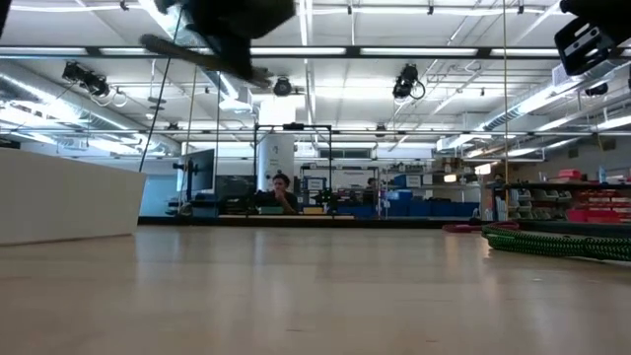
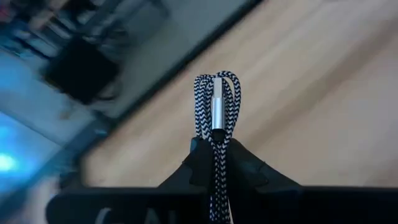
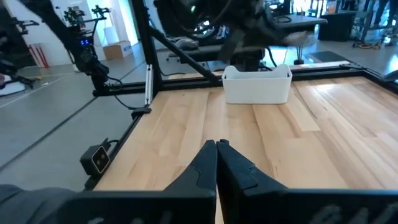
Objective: Pick and place USB-C Cables
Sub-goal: Put the gray charger cable into the white bin
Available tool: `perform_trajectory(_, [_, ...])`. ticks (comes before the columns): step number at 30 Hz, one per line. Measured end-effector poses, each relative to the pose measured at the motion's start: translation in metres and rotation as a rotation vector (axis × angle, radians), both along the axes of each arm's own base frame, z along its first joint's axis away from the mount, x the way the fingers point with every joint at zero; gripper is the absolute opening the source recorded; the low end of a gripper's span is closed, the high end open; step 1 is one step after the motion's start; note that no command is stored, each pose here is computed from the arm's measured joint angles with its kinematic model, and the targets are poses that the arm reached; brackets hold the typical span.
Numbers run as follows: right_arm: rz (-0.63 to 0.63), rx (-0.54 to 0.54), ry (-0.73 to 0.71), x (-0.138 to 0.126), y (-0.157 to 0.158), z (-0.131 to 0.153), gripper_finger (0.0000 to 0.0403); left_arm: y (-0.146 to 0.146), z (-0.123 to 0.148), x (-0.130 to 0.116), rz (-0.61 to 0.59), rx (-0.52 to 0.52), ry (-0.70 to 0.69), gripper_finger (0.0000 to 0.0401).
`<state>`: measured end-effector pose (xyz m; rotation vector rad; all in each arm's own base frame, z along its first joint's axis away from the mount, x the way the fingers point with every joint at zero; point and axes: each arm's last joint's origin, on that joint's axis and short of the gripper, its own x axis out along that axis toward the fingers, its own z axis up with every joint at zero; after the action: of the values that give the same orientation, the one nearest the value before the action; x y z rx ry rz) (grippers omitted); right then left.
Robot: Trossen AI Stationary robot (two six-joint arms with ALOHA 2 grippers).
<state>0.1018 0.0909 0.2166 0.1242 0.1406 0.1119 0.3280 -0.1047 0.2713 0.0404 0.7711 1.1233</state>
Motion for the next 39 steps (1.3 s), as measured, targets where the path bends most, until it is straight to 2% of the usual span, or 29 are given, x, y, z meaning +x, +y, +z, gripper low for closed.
perform_trajectory(2, [0.002,-0.013,-0.001,0.0,0.0,0.0,0.0003,-0.001,-0.005,-0.014,0.022,-0.055,-0.04,0.0025])
perform_trajectory(4, [0.003,-0.022,-0.004,0.0,0.0,0.0,0.0003,0.005,-0.009,-0.032,0.095,-0.095,-0.062,0.0026])
perform_trajectory(8, [0.006,-0.041,-0.008,0.0,0.0,0.0,0.0003,0.016,-0.034,-0.067,0.259,-0.142,-0.033,0.0025])
perform_trajectory(13, [0.009,-0.045,-0.013,0.0,0.0,0.001,0.0004,0.03,-0.064,-0.112,0.42,-0.208,0.07,0.0024])
perform_trajectory(17, [0.009,-0.045,-0.016,0.0,0.0,0.001,0.0004,0.035,-0.085,-0.134,0.445,-0.252,0.093,0.0029])
perform_trajectory(21, [0.009,-0.04,-0.021,0.0,0.0,0.002,0.0005,0.039,-0.106,-0.144,0.404,-0.318,0.037,0.0026])
perform_trajectory(26, [0.008,-0.024,-0.034,0.0,0.0,0.004,0.0005,0.045,-0.126,-0.158,0.426,-0.329,0.018,0.0031])
perform_trajectory(34, [0.008,-0.023,-0.035,0.0,0.001,0.004,0.0005,0.048,-0.131,-0.163,0.456,-0.317,-0.001,0.0054])
perform_trajectory(39, [0.008,-0.023,-0.035,0.0,0.001,0.004,0.0005,0.048,-0.131,-0.163,0.464,-0.324,0.005,0.0096])
